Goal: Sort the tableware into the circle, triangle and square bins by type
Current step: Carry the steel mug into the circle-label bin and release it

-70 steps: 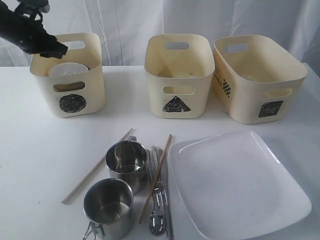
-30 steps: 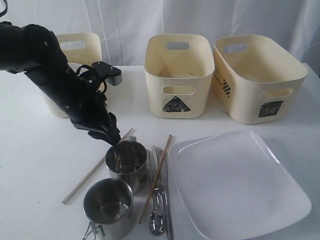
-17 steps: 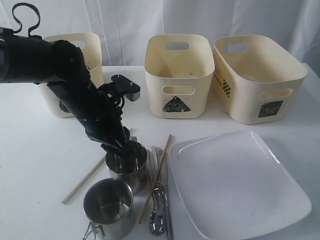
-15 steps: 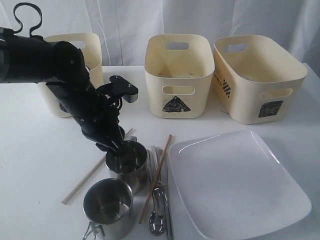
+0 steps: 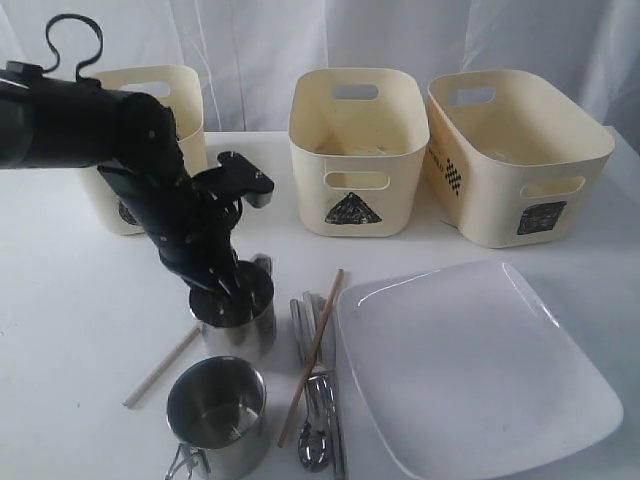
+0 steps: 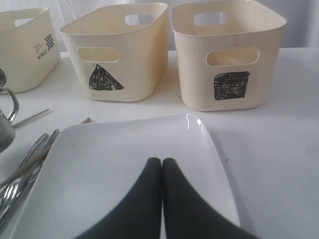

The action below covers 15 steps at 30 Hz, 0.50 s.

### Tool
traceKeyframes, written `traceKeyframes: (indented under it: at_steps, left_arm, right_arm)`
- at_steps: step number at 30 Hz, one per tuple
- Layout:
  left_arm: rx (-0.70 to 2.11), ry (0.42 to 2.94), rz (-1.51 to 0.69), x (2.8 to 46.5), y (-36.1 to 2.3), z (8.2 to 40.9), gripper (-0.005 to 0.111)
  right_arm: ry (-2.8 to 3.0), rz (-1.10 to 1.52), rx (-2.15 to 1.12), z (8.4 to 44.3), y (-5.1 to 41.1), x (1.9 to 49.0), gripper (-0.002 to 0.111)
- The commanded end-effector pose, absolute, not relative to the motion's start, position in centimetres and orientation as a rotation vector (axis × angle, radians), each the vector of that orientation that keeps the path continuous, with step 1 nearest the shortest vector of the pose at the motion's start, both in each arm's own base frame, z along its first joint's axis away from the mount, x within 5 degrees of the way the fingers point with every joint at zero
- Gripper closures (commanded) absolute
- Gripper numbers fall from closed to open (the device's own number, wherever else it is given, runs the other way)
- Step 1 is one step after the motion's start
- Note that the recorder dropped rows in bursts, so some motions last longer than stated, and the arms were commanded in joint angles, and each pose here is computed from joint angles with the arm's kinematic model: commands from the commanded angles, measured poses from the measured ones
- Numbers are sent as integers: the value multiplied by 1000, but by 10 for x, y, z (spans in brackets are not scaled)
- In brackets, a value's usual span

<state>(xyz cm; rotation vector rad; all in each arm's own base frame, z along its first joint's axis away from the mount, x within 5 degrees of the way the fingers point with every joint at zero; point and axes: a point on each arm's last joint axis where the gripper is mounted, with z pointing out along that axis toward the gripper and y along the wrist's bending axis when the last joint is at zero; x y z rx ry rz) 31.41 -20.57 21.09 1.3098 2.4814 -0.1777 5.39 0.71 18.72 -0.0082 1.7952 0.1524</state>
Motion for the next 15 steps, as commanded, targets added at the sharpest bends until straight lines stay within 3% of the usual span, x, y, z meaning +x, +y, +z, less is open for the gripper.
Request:
traceKeyframes:
  at_steps: [1, 4, 8, 15]
  left_arm:
    - [1278, 2341, -133, 311, -202, 270, 107]
    - [1241, 2180, 59, 314, -188, 327, 107]
    - [912, 2114, 248, 339, -150, 369, 107]
    - [634, 2086, 275, 390, -91, 382, 107]
  right_arm:
    - [1783, 154, -8, 186, 7, 54, 108]
    - [1783, 154, -8, 186, 7, 54, 108]
    - [1783, 165, 6, 186, 7, 54, 108]
    - [1783, 171, 13, 186, 7, 54, 108]
